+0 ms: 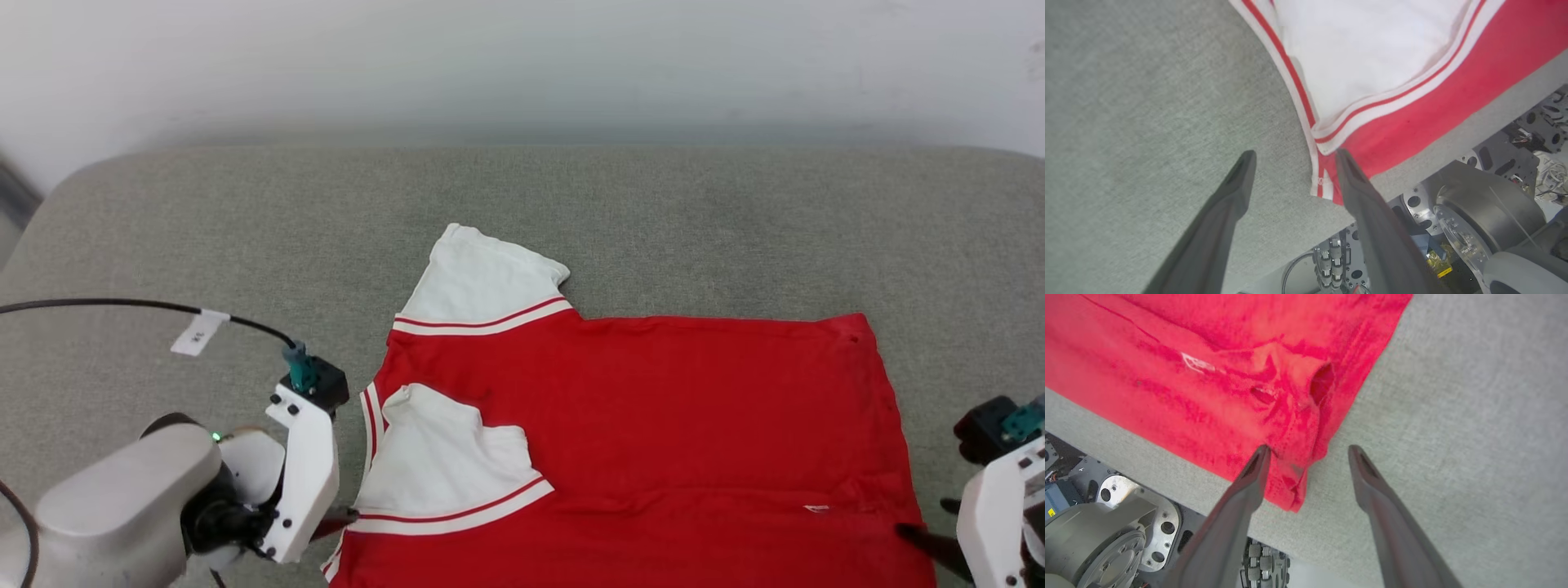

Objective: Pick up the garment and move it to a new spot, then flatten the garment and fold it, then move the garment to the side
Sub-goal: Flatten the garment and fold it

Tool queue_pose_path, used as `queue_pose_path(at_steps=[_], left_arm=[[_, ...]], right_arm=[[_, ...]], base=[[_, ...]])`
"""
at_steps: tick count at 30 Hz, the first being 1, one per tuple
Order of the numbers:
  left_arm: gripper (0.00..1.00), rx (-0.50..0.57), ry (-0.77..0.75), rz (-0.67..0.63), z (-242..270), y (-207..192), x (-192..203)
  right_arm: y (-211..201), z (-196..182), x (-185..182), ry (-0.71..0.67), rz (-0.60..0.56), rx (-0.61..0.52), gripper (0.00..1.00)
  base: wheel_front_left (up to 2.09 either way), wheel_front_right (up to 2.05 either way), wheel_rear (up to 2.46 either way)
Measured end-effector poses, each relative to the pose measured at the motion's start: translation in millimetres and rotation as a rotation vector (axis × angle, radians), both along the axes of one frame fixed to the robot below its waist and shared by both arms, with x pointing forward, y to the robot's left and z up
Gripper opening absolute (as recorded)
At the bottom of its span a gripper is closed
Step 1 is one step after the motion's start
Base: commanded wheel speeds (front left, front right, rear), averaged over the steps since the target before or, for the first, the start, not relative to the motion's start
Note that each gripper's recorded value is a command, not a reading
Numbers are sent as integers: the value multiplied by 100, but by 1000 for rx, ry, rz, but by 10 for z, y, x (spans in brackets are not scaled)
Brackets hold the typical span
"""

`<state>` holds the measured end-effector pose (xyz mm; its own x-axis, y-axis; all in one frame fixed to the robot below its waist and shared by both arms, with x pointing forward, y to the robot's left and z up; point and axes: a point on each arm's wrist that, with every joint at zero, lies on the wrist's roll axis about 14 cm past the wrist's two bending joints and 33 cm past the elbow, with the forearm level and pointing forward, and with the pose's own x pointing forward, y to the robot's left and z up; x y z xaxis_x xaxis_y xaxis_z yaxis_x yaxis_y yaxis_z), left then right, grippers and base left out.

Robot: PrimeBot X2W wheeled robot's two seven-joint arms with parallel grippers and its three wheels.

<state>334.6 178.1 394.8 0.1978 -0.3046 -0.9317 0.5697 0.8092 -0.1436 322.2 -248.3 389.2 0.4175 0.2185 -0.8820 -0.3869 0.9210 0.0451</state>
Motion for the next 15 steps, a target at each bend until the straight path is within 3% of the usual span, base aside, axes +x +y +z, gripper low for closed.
queue_pose_path(at_steps=[4,9,15], left_arm=[[100,-34,-150,19,346,-17,319],[100,-85,-377,50,815,-84,831],[100,-112,-528,51,1121,-254,1350]], right_arm=[[-53,345,277,-205,-1,0,100],[-4,966,674,-563,-6,45,100],[117,1579,887,-941,-35,92,100]], base=[[0,0,0],[0,0,0],[0,0,0]])
